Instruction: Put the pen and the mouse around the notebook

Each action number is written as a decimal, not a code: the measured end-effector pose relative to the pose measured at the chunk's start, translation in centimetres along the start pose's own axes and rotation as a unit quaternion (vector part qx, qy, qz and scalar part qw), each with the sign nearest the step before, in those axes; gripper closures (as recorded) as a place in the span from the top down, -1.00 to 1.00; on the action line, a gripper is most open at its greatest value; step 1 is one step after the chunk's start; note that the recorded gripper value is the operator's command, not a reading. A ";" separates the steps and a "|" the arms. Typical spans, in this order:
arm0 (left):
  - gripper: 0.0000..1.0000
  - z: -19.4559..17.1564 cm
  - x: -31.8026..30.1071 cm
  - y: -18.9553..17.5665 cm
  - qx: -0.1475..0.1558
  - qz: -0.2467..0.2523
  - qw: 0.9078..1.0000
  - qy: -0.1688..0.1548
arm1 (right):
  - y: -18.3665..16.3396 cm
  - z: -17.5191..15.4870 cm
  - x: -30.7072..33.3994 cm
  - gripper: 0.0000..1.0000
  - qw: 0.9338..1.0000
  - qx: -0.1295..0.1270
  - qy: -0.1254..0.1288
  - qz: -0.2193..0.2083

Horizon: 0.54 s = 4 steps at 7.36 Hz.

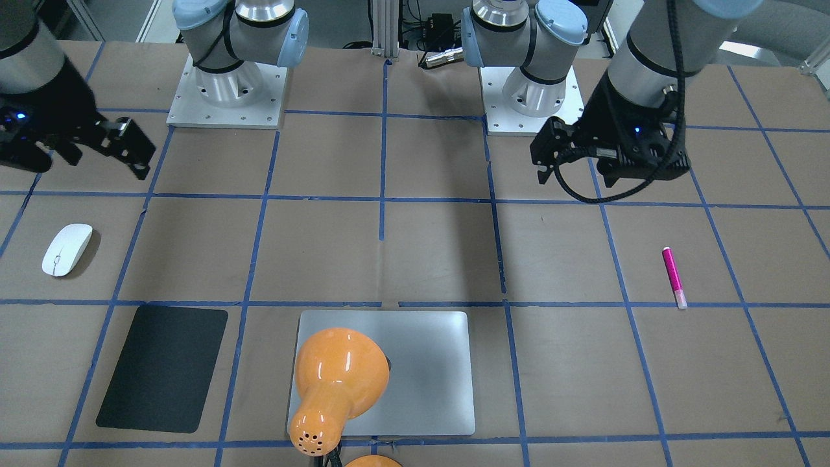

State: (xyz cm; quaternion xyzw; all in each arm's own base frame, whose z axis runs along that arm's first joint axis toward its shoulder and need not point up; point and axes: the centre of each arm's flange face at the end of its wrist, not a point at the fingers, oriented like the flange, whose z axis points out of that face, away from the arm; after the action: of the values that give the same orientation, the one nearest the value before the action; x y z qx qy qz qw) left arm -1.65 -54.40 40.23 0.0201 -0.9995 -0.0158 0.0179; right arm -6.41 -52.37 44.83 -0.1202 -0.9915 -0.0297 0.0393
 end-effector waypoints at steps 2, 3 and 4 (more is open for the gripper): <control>1.00 6.9 -7.3 -1.2 0.016 0.023 1.000 -0.003 | -2.2 5.3 6.5 1.00 1.000 0.007 -0.005 0.012; 1.00 10.4 -11.6 -1.1 0.029 0.031 0.999 -0.008 | -2.2 8.1 8.7 1.00 1.000 0.018 -0.004 0.011; 1.00 13.4 -15.7 -0.4 0.038 0.040 0.998 -0.014 | -1.7 10.6 9.8 1.00 1.000 0.029 -0.004 0.005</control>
State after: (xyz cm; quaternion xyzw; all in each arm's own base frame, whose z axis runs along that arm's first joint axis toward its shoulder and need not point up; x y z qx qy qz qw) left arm 13.51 -53.77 26.29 -0.0198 -0.9995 0.0226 0.0038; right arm -17.06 -51.02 35.06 -0.1238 -0.9915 -0.0007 0.0390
